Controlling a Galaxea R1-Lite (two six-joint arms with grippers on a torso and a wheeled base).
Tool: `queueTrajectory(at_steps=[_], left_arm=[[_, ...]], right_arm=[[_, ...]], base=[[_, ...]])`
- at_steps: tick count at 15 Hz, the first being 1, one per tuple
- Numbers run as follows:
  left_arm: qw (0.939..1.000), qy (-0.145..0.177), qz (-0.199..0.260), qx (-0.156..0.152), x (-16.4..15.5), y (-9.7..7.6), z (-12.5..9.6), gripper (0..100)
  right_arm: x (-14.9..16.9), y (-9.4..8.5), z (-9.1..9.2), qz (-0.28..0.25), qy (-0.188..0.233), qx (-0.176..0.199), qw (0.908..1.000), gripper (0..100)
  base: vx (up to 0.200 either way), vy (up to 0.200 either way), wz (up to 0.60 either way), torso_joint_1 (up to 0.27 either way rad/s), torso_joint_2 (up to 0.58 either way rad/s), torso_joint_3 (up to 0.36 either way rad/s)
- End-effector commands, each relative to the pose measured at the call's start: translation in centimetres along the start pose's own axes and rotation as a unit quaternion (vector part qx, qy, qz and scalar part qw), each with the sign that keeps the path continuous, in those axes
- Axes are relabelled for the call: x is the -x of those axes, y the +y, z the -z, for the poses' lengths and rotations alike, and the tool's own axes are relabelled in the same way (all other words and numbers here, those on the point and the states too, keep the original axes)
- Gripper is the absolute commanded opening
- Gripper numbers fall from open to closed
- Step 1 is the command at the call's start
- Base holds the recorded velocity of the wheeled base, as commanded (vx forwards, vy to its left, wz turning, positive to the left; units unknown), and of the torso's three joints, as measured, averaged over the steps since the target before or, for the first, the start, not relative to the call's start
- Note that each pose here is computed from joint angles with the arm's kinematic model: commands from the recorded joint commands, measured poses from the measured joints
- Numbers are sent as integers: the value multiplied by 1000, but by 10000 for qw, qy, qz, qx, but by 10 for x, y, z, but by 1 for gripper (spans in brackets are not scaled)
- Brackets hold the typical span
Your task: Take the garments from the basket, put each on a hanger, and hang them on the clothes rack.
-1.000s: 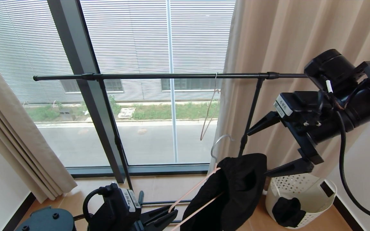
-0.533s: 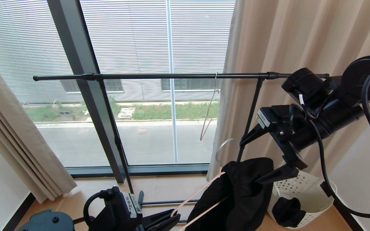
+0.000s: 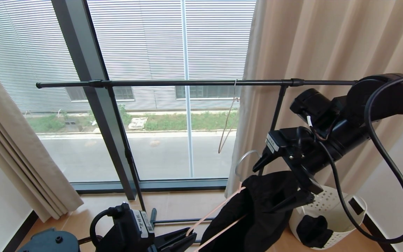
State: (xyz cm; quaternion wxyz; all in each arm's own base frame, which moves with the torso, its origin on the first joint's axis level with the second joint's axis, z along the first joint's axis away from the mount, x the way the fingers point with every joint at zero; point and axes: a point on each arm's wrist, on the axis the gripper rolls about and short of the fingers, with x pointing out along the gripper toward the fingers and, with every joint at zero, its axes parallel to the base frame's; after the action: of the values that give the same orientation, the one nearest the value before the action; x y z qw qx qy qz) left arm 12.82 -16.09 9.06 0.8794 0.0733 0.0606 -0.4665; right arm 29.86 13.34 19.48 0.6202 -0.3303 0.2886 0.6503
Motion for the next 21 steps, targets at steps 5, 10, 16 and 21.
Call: queueTrajectory(at_steps=[5,10,16,21], left_arm=[[10000,-3,32,0,0,0,0,0],[10000,-4,47,-2,0,-1,0,0],[10000,-19,38,-2,-1,0,0,0],[10000,23,-3,20,-1,2,1,0]], right_arm=[[-15,-6,1,-174,-12,-15,9998,100],[-19,-13,1,-138,-102,-13,9999,100],[-21,-11,-2,-161,-105,-131,9997,0],[-19,-9,-2,-150,-111,-122,9998,0]], base=[[0,0,0,0,0,0],[0,0,0,0,0,0],[0,0,0,0,0,0],[0,0,0,0,0,0]])
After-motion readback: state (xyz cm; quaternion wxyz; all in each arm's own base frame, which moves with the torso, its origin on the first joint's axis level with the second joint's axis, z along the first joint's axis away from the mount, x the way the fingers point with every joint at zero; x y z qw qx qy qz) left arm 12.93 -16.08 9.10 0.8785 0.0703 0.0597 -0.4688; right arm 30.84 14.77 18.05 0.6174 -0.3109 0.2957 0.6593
